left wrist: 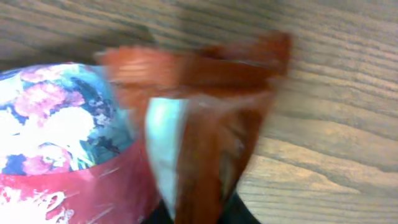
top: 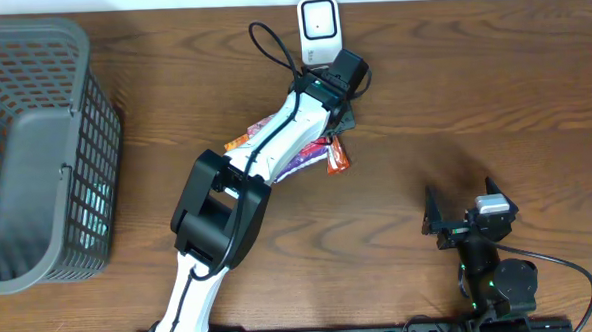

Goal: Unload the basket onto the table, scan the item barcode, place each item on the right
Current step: 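Carry the red bar to the scanner and hold it under the scanner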

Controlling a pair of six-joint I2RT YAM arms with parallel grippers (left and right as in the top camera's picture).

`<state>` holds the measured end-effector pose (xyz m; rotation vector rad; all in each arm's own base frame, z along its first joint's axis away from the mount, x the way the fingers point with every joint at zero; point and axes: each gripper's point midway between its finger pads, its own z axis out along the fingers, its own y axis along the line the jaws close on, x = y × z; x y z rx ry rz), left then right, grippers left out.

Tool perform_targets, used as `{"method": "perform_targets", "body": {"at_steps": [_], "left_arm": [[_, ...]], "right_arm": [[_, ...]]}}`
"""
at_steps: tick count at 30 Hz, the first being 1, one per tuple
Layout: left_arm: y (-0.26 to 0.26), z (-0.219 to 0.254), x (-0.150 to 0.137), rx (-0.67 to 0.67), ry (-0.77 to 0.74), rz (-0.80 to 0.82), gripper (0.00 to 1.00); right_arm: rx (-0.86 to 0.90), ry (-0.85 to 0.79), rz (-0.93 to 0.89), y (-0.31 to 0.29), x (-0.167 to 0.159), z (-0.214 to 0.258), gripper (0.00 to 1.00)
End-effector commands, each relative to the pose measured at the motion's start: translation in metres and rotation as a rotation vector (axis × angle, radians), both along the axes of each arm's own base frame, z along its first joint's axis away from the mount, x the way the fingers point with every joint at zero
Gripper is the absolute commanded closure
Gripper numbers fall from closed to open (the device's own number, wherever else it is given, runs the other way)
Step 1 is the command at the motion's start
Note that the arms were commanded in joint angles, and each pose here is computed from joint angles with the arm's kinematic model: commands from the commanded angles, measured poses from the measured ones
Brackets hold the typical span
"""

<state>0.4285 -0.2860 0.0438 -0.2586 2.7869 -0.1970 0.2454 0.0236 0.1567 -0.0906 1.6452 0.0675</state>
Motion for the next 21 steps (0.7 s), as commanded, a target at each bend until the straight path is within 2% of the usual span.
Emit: {"method": "perform_targets", "body": {"at_steps": [1,3,6,10,16,21], "left_arm": [[0.006,0.026,0.007,0.003,-0.058,0.007,0.83],[0.006,0.036,0.007,-0.01,-0.074,0.006,0.83],[0.006,0.05,0.007,-0.025,-0.093,0.006,0.63],[0.006,0.067,0.006,-0.041,-0.116,0.007,0.45],[0.008,0.109,0.006,-0.09,-0.188,0.007,0.44],[0.015,0.178,-0.003,-0.123,-0.319,-0.077,0.44]], "right_arm": [[0.007,0.002,0.003,0.0,0.0,-0.001,0.01],[0.007,0.002,0.003,0.0,0.0,-0.001,0.01],[0.007,0.002,0.003,0.0,0.0,-0.001,0.01],[0.007,0.002,0.003,0.0,0.0,-0.001,0.01],[0.008,0.002,0.003,0.0,0.0,-0.001,0.01],[0.007,0.003,0.003,0.0,0.0,-0.001,0.01]]}}
